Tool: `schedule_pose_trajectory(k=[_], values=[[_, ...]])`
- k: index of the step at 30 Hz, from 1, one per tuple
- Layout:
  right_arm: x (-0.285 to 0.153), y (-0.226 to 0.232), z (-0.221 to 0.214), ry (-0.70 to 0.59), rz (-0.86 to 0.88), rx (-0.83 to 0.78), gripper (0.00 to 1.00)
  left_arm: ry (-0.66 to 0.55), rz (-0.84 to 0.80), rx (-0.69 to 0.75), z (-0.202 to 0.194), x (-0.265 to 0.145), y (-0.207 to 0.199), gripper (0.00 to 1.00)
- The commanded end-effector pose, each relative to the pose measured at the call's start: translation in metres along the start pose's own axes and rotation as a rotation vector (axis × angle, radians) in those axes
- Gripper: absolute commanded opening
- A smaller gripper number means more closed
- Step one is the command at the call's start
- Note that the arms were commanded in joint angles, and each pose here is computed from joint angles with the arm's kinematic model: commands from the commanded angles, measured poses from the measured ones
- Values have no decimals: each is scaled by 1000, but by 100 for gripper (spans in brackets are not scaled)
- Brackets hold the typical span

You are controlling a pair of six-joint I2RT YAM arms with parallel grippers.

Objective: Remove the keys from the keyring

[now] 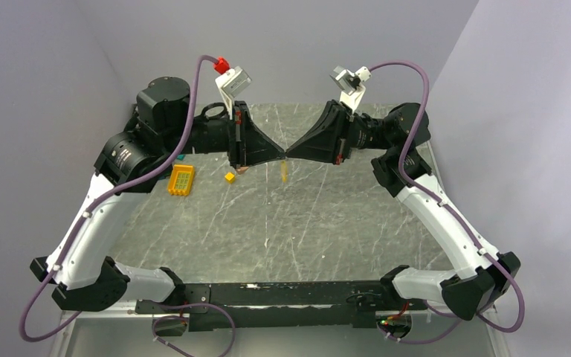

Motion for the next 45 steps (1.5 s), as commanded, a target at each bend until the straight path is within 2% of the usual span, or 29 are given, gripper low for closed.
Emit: schedule_pose_trajectory(k=[1, 8, 17, 32, 45], values=[[3, 15, 8, -53, 64, -75, 0, -59, 49, -5, 7, -2, -1, 0], [4, 13, 10, -118, 80, -61, 0, -144, 125, -33, 19, 4, 5, 0], [7, 17, 16, -146, 99, -66, 0, -272, 144, -42, 33, 17, 10, 0], [7, 23, 22, -278, 134, -37, 0, -453, 220, -105, 38, 31, 15, 0], [7, 18, 20, -323, 182, 21, 0, -479, 235, -96, 35, 48, 3, 0]])
Point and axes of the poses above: each gripper's point midway between its finger pads, its own x axis out along the fingers, its own y axis along the line the jaws close on, z = x × y, the point moved 9 cm from there along -x, back along the fingers, and after that the axes turned 14 degrees about x, right-handed, at the moved point
